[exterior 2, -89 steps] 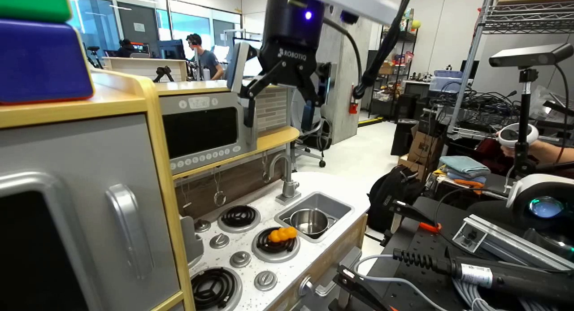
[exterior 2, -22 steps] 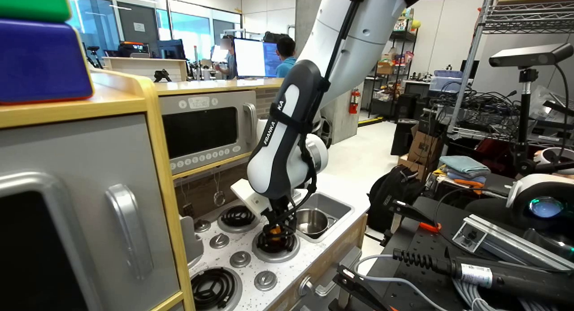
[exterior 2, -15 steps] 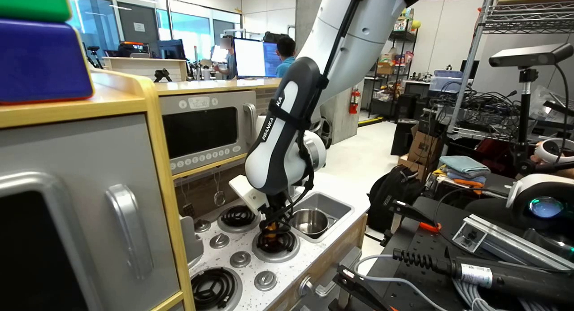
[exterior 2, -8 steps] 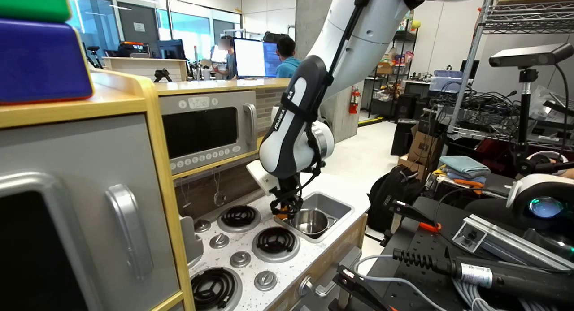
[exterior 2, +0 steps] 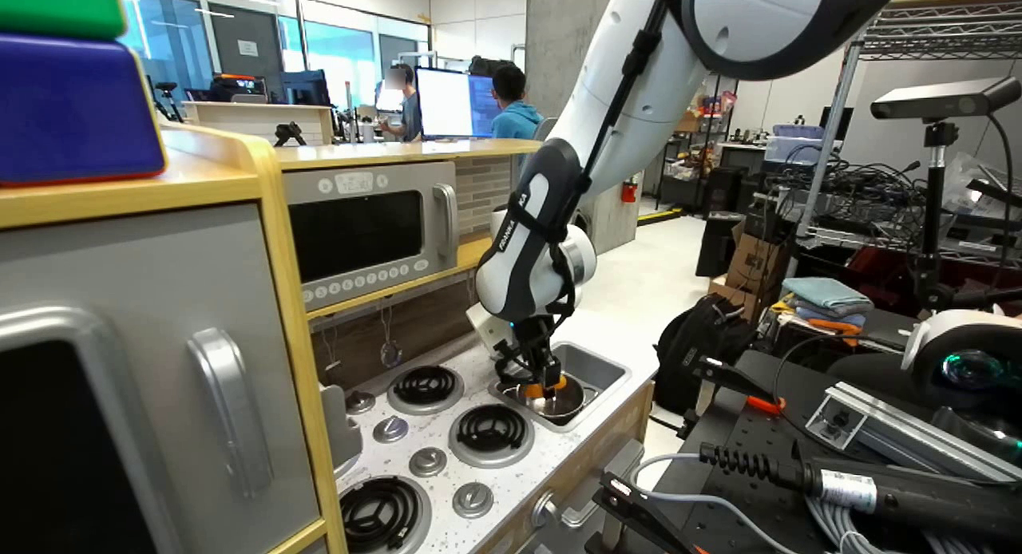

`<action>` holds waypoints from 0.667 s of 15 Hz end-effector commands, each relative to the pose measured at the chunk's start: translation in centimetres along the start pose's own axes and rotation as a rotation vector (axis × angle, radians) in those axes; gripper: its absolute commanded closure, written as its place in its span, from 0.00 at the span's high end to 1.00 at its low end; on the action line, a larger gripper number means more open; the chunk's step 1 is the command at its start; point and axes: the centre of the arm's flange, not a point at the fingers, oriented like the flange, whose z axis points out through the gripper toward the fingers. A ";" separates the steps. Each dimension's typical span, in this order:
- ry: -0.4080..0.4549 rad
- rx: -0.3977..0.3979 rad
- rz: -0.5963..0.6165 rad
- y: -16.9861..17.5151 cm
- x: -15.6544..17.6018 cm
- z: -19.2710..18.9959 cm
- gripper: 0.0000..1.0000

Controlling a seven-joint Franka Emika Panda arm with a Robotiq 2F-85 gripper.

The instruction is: Put the toy into the silver pot.

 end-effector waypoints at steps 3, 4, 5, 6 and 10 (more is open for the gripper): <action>0.058 -0.028 0.043 -2.2 -1.8 3.6 0.20; 0.060 -0.024 0.043 -2.1 -2.0 3.9 0.20; 0.056 -0.018 0.040 -2.0 -2.2 4.1 0.24; 0.056 -0.014 0.035 -1.8 -2.4 4.1 0.70; 0.041 0.000 -0.002 -1.0 -2.6 3.1 0.93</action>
